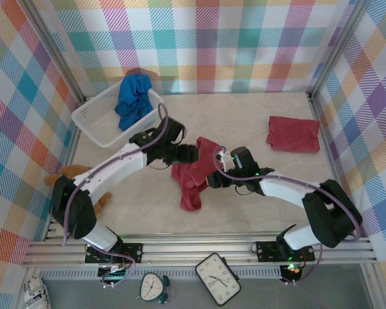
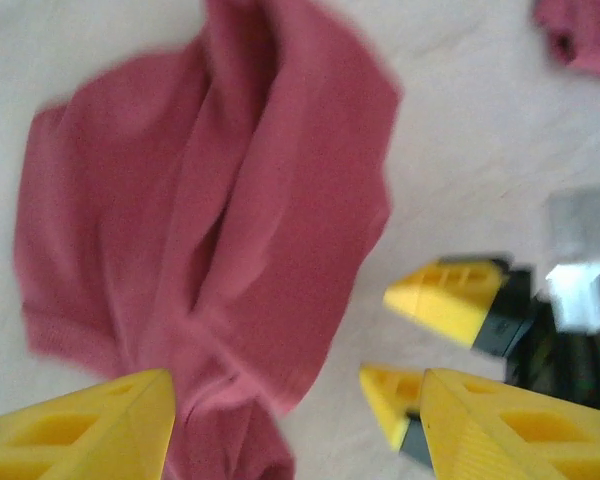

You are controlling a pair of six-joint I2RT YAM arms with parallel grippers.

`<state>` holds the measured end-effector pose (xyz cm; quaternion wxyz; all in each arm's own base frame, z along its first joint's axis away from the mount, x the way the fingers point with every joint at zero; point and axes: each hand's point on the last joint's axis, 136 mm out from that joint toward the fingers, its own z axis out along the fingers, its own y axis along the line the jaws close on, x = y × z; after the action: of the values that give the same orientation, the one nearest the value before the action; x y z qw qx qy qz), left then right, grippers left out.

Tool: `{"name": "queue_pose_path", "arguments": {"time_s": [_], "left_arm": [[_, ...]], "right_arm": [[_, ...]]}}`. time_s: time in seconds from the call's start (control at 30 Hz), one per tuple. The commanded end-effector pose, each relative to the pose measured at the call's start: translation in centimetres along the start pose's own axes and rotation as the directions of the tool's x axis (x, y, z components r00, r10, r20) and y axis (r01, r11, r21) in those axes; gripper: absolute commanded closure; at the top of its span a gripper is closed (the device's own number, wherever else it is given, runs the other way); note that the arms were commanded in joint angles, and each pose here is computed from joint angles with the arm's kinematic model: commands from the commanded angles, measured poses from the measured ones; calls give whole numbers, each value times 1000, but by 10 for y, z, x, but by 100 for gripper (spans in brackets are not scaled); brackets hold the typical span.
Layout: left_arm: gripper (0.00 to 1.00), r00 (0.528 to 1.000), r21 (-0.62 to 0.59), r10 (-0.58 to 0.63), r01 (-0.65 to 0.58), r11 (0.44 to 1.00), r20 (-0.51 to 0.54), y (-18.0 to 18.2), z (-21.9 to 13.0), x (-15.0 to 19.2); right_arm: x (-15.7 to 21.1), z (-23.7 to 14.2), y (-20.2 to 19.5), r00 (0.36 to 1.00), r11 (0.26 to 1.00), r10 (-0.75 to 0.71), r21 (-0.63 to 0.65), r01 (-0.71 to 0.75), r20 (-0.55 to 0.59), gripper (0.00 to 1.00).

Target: Fold and stack the tank tops

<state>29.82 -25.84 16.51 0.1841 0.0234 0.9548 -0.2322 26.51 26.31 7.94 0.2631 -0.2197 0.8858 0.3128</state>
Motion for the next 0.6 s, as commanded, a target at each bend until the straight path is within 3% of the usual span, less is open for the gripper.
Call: {"name": "queue_pose_path", "arguments": {"time_s": [0.0, 0.27, 0.43, 0.57], "left_arm": [[35, 989, -21, -128, 127, 992, -79, 26, 20, 49], [37, 975, -44, -187, 183, 982, -119, 36, 32, 111], [40, 963, 87, -216, 232, 969, -161, 13, 58, 129], [43, 957, 26, -203, 213, 977, -207, 23, 73, 145]], "right_arm": [[-29, 7, 13, 995, 996, -84, -10, 85, 61, 43], [-15, 30, 34, 984, 984, -181, -10, 180, -1, 42], [-9, 38, 39, 972, 972, -234, 4, 234, -10, 45], [-5, 45, 38, 962, 962, -271, 34, 272, -38, 49]]}}
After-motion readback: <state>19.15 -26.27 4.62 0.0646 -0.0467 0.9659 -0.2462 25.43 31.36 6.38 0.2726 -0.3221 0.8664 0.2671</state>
